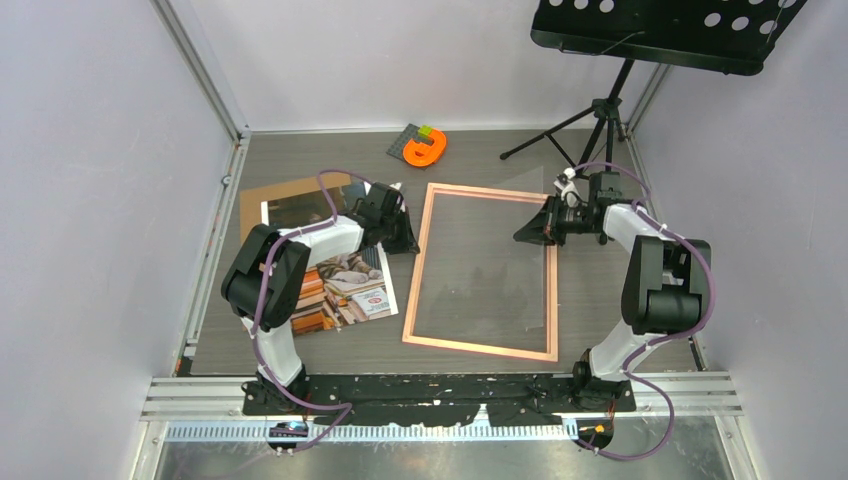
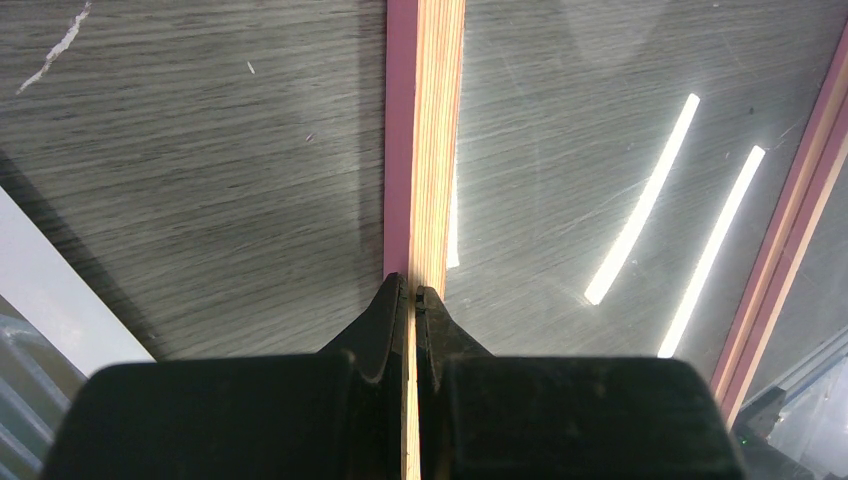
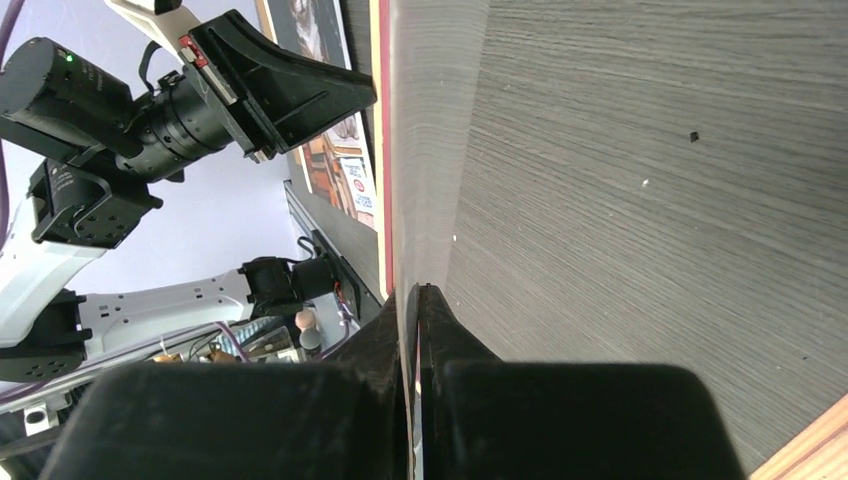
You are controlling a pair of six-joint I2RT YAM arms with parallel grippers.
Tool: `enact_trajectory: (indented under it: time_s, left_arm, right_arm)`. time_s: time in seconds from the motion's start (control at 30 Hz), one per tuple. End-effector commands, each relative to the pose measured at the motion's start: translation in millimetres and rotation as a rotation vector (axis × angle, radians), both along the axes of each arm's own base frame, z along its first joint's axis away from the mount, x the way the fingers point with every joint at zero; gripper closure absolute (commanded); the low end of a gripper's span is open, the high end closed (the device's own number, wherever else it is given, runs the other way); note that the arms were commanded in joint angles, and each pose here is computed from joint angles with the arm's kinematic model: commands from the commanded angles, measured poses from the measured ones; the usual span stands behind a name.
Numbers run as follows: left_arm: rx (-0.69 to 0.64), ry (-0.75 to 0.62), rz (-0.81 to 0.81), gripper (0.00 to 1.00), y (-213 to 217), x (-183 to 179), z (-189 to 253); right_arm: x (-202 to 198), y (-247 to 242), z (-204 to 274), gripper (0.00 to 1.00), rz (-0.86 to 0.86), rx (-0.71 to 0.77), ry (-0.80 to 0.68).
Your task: Put the photo into the frame
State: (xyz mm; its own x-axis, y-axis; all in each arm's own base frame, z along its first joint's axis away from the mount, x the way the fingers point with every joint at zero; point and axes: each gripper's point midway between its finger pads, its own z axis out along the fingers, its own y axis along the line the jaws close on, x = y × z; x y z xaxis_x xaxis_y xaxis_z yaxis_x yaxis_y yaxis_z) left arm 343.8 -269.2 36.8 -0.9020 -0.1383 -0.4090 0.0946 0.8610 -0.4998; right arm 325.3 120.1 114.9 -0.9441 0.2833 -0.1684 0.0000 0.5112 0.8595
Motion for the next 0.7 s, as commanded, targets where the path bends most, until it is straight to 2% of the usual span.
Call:
enact_trajectory:
  time_s: [0.0,0.67]
  left_arm:
    - [0.062,0.073,-0.045,1.00,-0.8,-23.4,-26.3]
    - [0.028,0.097,-0.047,1.00,-5.8,-29.9,-22.5]
  right_arm:
    - [-1.1,14.4,-2.2,0.94,0.067,-0.003,-0.014]
    - [21.0,-0.7,-37.4,0.94,0.059,-0.157,-0.014]
